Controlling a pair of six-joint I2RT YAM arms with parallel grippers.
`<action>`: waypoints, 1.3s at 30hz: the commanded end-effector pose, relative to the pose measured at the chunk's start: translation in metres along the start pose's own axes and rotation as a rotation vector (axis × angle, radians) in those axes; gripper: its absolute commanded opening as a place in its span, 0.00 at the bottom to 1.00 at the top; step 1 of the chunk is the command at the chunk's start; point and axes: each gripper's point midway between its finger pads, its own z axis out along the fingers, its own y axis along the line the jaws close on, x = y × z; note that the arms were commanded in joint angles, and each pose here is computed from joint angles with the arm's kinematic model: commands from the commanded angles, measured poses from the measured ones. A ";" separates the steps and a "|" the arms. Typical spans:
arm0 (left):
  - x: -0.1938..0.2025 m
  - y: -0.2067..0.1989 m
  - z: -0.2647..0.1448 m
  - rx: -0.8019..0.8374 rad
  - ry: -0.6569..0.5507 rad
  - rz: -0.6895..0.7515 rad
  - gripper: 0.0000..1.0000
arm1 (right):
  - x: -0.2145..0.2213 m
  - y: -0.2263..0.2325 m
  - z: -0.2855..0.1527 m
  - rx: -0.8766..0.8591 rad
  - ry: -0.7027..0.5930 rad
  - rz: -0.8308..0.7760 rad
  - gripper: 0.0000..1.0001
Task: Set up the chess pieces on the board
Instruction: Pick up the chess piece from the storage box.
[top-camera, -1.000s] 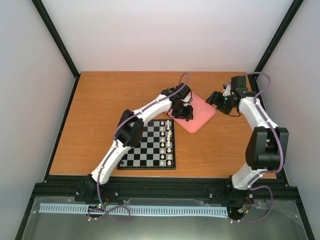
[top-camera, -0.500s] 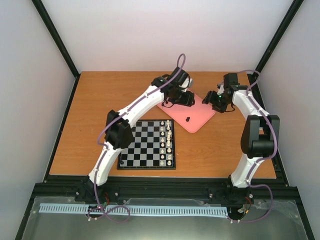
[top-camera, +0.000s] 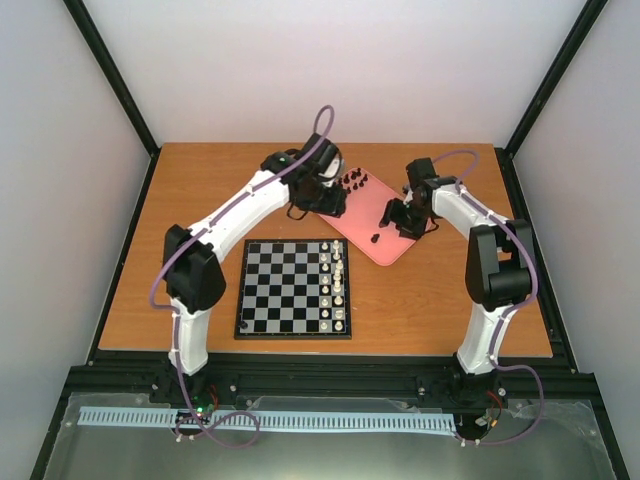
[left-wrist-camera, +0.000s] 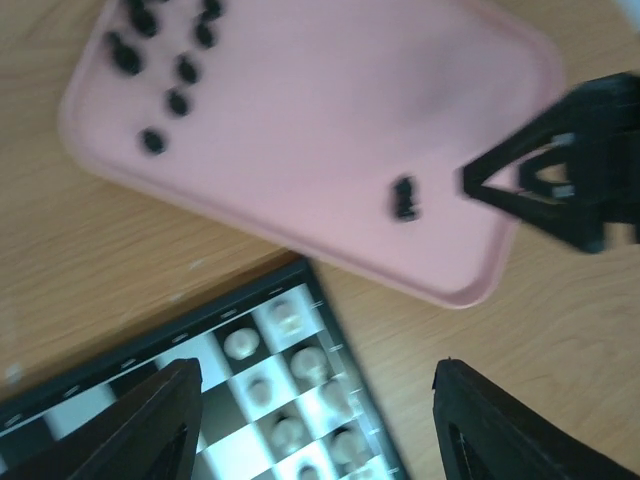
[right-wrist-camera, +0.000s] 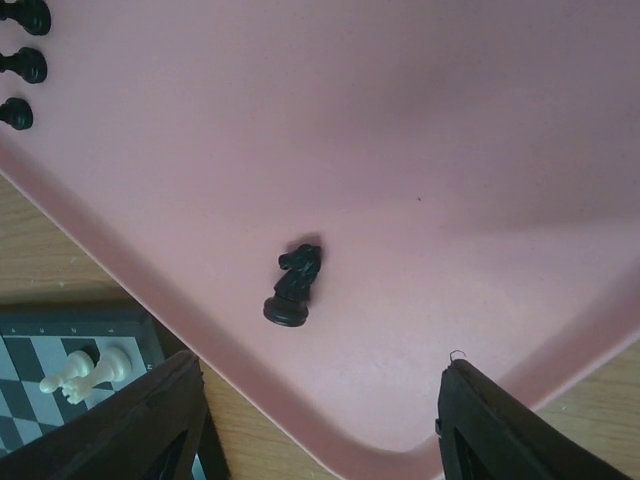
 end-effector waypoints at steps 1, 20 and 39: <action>-0.002 0.046 -0.031 -0.083 -0.054 -0.050 0.66 | 0.005 0.009 0.014 0.054 -0.024 0.020 0.74; 0.014 0.057 -0.038 -0.066 -0.057 -0.052 0.66 | 0.012 0.009 0.056 0.193 -0.032 0.057 0.56; 0.024 0.059 -0.030 -0.062 -0.035 -0.049 0.66 | 0.020 0.012 0.057 0.232 -0.035 0.043 0.37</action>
